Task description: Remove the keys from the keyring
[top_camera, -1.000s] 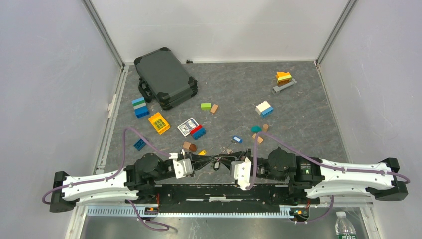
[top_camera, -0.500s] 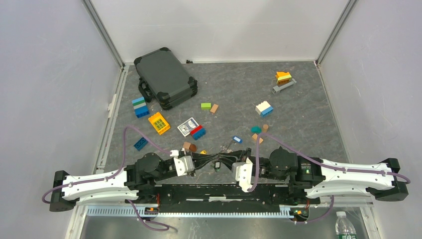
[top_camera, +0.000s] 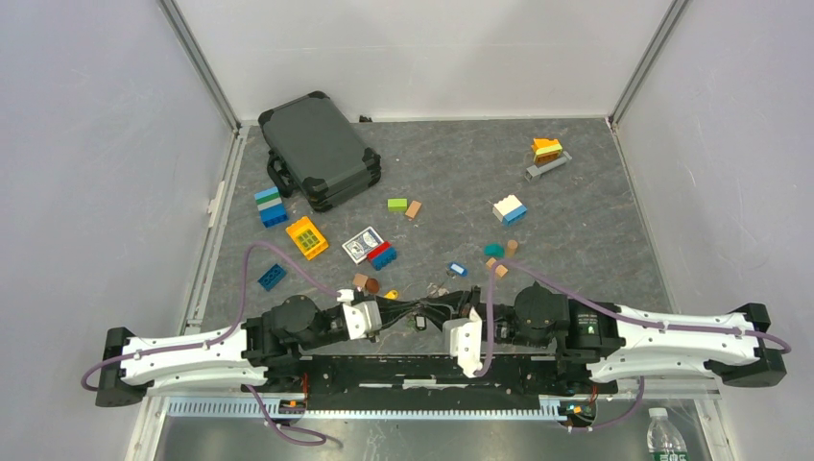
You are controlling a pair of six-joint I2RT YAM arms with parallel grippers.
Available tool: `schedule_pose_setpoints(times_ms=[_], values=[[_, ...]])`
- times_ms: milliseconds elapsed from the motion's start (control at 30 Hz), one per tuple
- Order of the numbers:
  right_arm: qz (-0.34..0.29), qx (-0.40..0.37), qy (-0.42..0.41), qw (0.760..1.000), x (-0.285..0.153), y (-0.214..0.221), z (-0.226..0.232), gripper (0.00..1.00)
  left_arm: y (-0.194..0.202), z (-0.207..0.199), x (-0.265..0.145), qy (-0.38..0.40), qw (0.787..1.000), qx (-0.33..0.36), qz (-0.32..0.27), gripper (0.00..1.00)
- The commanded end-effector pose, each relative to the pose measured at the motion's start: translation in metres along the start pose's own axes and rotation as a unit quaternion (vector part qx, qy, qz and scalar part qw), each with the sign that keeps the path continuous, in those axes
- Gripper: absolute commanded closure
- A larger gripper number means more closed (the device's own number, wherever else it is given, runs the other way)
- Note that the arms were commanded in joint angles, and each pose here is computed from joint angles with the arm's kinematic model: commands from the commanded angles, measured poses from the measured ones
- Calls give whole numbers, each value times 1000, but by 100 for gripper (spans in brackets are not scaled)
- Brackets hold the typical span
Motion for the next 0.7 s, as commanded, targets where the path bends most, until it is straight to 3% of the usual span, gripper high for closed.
schedule_pose_setpoints(times_ms=[0,667], values=[[-14,-2,-15,1000,2,-11,-4,76,-27,-2,3,7,999,-20,-43,98],[106,-20,-9,994,1,23,1,78,-31,-3,1,18,999,-9,-43,98]])
Point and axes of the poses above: each gripper's point midway between its finger pads, its own x axis out along the fingers, its own z axis along the line the jaws close on, y = z × x, the point moved 6 cm from there along -x, back along the fingers, and after that the axes turned 7 degrees about -x, right-handed, at the moved point
